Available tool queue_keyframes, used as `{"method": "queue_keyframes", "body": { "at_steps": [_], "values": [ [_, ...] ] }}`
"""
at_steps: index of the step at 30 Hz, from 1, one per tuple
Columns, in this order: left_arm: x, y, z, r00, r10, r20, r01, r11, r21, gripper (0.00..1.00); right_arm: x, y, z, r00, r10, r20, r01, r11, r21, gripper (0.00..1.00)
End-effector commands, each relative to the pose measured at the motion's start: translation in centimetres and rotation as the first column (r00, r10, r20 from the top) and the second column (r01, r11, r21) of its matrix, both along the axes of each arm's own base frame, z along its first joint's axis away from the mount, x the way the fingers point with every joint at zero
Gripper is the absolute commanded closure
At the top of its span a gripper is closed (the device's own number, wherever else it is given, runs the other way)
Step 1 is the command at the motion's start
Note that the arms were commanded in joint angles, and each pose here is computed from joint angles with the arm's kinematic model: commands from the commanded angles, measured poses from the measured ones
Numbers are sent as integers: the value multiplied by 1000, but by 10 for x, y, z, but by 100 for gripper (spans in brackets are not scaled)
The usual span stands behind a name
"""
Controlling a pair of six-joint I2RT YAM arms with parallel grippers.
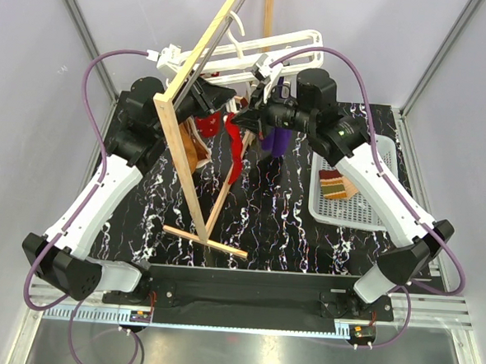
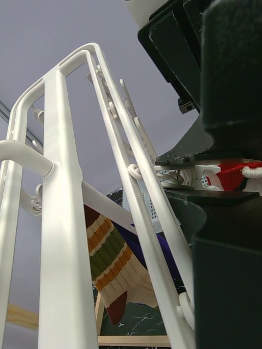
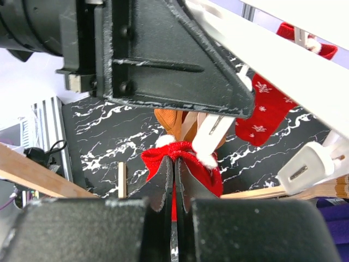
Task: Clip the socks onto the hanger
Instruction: Clamp the sock onto the hanger.
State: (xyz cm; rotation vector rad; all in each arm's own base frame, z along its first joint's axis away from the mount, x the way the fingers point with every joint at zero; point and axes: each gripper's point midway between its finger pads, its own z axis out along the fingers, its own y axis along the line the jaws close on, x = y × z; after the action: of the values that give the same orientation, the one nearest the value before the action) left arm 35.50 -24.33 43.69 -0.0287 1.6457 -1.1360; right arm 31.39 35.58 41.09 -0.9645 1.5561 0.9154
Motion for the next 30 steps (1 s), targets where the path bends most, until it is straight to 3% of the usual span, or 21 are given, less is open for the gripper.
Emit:
{"method": "queue_keyframes", "body": {
  "at_steps": [1,10,30],
  "values": [
    [-13,-7,-2,998,-70,-3,70,998,2,100,9,-1,24,998,-33,59,32,999,34,100],
    [-13,-9,-2,997,-76,-8,76,997,-2,100,14,-13,7,994,-105,36,105,994,-10,100],
    [-12,-10,-5,997,-82,-14,82,997,-2,100,-1,-9,43,995,-51,86,42,994,105,100]
  ]
}}
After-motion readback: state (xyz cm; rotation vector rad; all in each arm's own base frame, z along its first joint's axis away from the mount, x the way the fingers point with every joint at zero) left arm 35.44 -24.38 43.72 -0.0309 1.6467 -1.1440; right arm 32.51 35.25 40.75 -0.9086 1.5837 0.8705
